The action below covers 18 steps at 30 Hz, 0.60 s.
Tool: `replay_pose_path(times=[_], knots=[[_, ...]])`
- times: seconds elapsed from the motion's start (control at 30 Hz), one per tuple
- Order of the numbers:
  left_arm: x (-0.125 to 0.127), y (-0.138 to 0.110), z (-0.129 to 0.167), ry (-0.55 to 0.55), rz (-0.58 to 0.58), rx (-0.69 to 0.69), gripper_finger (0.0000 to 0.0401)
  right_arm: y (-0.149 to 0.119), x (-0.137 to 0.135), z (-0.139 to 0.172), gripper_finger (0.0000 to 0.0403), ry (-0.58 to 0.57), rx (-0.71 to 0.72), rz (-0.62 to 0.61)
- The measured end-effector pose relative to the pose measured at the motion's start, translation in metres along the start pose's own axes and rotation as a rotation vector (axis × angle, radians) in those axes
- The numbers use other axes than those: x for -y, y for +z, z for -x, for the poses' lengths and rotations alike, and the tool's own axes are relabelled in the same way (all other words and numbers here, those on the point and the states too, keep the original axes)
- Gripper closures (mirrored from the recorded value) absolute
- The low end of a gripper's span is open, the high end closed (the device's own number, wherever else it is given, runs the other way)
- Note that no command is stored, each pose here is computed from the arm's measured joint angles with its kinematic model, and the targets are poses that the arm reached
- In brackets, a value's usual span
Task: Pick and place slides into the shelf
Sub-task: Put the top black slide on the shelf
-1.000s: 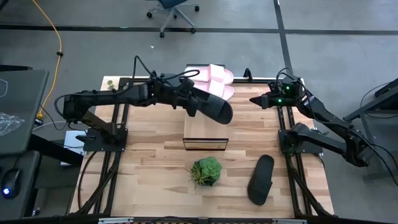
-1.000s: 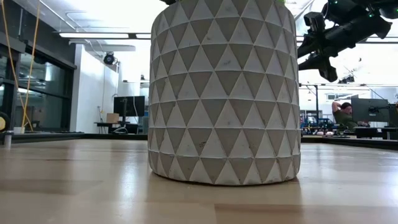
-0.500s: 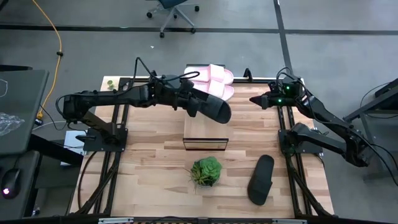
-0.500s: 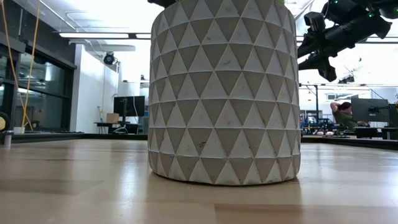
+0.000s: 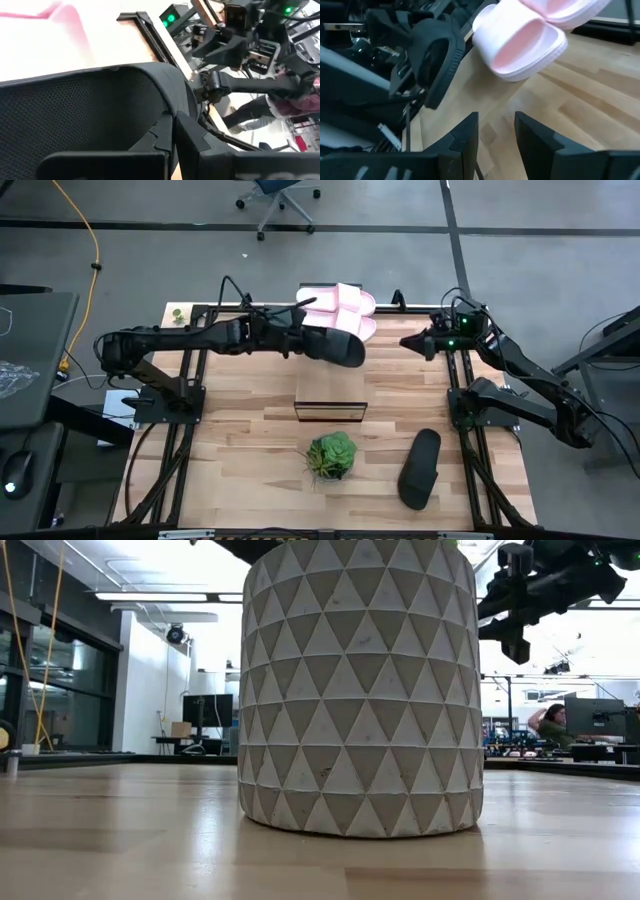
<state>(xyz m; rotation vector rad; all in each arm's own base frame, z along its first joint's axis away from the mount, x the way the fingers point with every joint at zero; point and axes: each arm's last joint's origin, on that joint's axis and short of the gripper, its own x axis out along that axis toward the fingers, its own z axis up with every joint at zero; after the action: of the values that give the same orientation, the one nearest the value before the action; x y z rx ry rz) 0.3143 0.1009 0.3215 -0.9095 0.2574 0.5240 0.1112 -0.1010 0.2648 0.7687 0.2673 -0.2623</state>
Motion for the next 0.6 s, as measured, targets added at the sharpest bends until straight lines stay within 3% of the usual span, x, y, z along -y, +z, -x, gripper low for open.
replay_pose_path(times=[0.27, 0.6], knots=[[0.008, -0.019, -0.009, 0.006, 0.033, -0.043, 0.0401, -0.001, 0.000, 0.000, 0.0286, 0.013, -0.010, 0.040], [-0.002, -0.020, -0.023, 0.038, 0.048, -0.062, 0.0401, 0.000, 0.000, 0.000, 0.0286, 0.009, -0.009, 0.043]])
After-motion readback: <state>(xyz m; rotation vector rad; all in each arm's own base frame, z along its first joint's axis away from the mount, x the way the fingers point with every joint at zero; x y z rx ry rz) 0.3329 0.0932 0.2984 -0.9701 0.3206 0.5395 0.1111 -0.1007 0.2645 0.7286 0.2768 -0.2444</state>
